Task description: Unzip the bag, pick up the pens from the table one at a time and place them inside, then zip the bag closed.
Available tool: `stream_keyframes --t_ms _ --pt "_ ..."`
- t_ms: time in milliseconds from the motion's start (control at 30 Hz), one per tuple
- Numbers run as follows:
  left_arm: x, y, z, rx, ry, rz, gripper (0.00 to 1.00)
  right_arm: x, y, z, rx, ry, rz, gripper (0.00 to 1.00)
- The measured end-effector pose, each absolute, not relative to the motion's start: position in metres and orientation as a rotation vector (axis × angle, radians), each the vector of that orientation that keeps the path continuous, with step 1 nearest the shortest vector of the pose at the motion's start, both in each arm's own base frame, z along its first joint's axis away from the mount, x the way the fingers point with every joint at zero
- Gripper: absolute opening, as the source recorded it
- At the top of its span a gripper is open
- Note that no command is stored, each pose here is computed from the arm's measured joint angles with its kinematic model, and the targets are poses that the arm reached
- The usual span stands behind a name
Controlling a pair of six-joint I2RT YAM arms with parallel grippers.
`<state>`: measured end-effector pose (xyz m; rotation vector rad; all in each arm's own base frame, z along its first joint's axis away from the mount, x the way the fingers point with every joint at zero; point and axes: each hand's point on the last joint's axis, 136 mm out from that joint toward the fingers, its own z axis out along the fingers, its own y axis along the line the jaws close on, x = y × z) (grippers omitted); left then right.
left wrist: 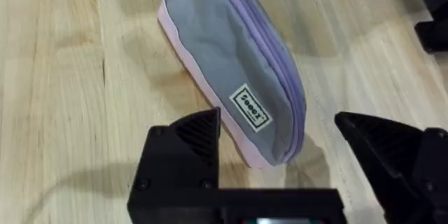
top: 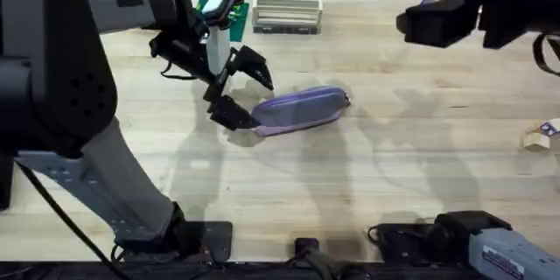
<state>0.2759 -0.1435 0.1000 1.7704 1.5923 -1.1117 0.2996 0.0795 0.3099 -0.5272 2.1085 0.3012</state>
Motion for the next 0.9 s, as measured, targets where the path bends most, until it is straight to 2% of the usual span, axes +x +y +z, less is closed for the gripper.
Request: stream_keyframes --t_ms 233,500,733,767,900 --pt "0.282 -0.143 0.111 1.777 1.578 -1.085 0.996 0.273 0.086 0.291 -0.678 2.173 0.283 0.997" --pt "0.304 -0.139 0.176 1.784 1.508 -0.849 0.996 0.258 0.089 0.290 -0.799 2.150 0.217 0.997" --pt "0.297 -0.123 0.213 1.762 1.668 -0.662 0.996 0.250 0.082 0.295 -0.803 2.139 0.150 0.997" --pt "0.290 -0.114 0.227 1.738 1.751 -0.560 0.995 0.243 0.080 0.289 -0.805 2.172 0.150 0.997" --pt "0.279 -0.099 0.248 1.667 1.863 -0.396 0.995 0.238 0.078 0.283 -0.808 2.207 0.155 0.998"
